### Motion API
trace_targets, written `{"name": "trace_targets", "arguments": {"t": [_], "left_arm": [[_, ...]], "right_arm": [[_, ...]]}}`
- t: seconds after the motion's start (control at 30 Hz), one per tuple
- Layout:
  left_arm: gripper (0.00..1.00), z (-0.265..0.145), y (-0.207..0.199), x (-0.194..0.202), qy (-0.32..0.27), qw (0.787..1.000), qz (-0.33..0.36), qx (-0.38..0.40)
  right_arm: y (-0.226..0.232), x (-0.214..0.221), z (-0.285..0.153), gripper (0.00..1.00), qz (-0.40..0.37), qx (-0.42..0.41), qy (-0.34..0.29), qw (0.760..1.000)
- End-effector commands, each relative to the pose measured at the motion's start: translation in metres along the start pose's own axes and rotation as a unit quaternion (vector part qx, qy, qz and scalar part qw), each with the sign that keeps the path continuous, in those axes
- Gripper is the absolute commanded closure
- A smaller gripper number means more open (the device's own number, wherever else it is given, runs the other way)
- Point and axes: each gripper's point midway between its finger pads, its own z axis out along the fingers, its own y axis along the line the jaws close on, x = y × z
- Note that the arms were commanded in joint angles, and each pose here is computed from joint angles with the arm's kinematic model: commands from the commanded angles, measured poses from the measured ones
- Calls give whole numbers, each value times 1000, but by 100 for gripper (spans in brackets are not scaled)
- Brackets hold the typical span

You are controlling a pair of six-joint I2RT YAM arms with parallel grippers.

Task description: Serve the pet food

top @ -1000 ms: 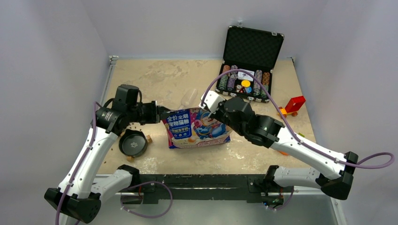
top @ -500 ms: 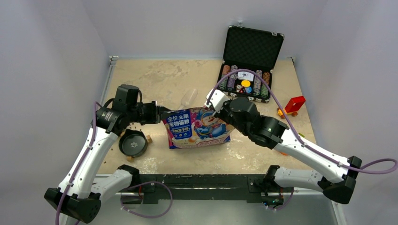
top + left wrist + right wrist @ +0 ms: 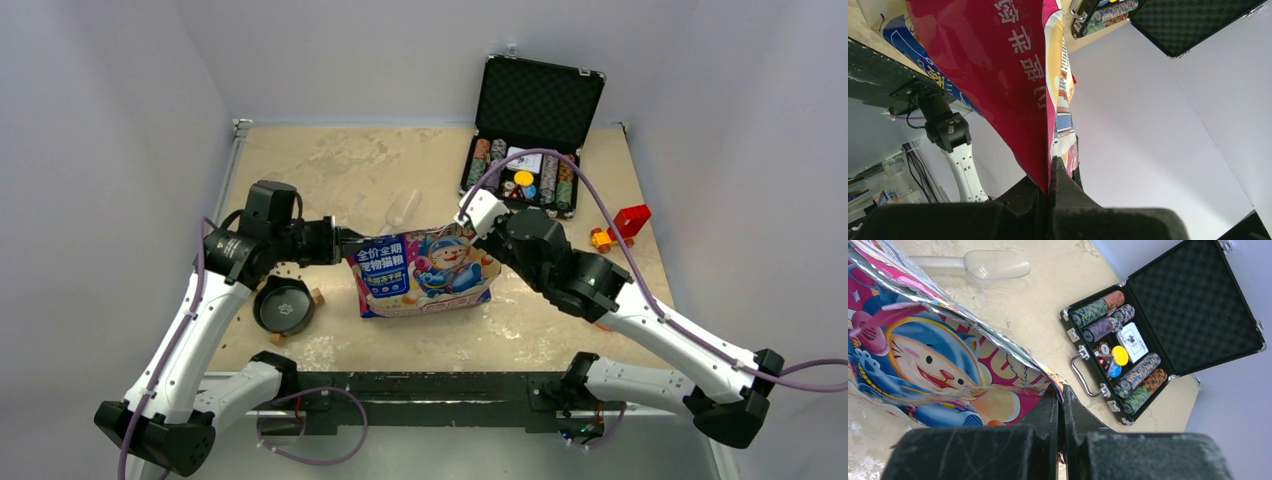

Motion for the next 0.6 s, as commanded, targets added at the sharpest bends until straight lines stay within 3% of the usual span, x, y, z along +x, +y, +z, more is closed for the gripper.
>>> {"name": "trace_targets", "arguments": {"t": [0.0,0.13,0.2,0.3,0.37,0.57], "left_arm": [[100,-23,-1,-4,-30,999,12,16],[98,-20,4,-8,-33,999,4,18],[83,-19,4,-10,-35,999,5,25],[59,-21,1,-12,-44,998,23,32],[52,-25,1,-12,-52,998,33,30],[54,-23,0,-11,-48,998,35,37]], "right_arm": [[-92,44,-41,100,6,201,102,974],[-84,37,-41,100,11,166,85,982],[-74,28,-39,100,18,127,71,989],[-45,2,-36,72,41,36,41,998],[-27,-21,-34,49,53,-18,16,998],[28,-76,-30,42,20,-123,-36,992]]}}
